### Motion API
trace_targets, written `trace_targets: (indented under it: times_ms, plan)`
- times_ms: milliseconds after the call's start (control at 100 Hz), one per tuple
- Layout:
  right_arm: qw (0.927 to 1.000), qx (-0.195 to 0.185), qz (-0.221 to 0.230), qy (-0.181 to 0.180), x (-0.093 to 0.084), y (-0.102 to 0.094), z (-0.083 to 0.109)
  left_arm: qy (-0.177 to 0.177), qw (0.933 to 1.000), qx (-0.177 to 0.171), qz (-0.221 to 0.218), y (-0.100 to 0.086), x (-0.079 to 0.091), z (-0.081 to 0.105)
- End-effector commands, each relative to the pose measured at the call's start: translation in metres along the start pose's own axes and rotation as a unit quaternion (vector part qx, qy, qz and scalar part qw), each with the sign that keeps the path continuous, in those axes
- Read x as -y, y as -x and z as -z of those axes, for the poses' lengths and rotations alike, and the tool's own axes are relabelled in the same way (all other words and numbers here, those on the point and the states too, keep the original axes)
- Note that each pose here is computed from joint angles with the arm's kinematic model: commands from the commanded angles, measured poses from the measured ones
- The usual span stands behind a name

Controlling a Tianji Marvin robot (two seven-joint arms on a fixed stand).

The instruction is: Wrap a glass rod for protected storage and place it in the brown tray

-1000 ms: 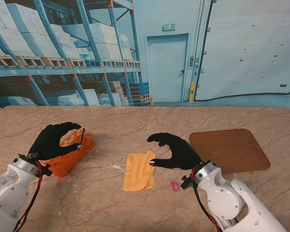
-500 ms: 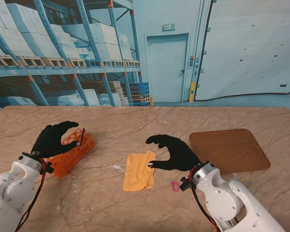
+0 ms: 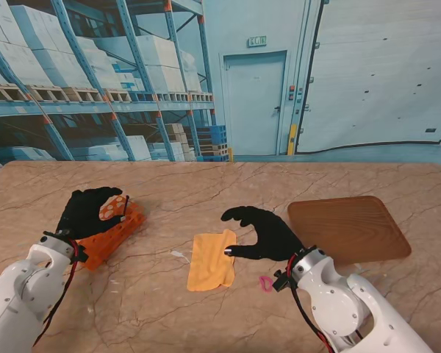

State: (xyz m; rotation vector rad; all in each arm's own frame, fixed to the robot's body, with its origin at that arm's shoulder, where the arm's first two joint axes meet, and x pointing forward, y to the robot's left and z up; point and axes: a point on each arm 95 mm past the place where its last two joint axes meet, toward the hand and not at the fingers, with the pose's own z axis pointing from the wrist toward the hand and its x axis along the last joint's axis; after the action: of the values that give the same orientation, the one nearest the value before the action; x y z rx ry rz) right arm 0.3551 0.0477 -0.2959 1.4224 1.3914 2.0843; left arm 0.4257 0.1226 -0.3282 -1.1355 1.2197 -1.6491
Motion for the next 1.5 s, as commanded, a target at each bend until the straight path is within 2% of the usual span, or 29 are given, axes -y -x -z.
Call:
trace_targets:
  times_ms: [0, 270, 560, 1490]
  plan:
    - [1.0000, -0.002, -0.003, 0.000, 0.001, -0.004, 0.000, 0.002, 1.0000, 0.001, 0.001, -0.003, -0.002, -0.004]
    - [1.0000, -0.001, -0.004, 0.000, 0.001, -0.004, 0.000, 0.022, 0.9995, 0.003, -0.022, -0.007, -0.011, -0.013]
    - [1.0000, 0.000, -0.006, -0.001, 0.002, -0.004, 0.000, 0.025, 0.9988, 0.013, -0.039, -0.006, -0.016, -0.015]
    - [0.9999, 0.004, -0.009, 0.000, 0.002, -0.004, -0.001, 0.037, 0.9978, 0.026, -0.049, -0.004, -0.025, -0.017]
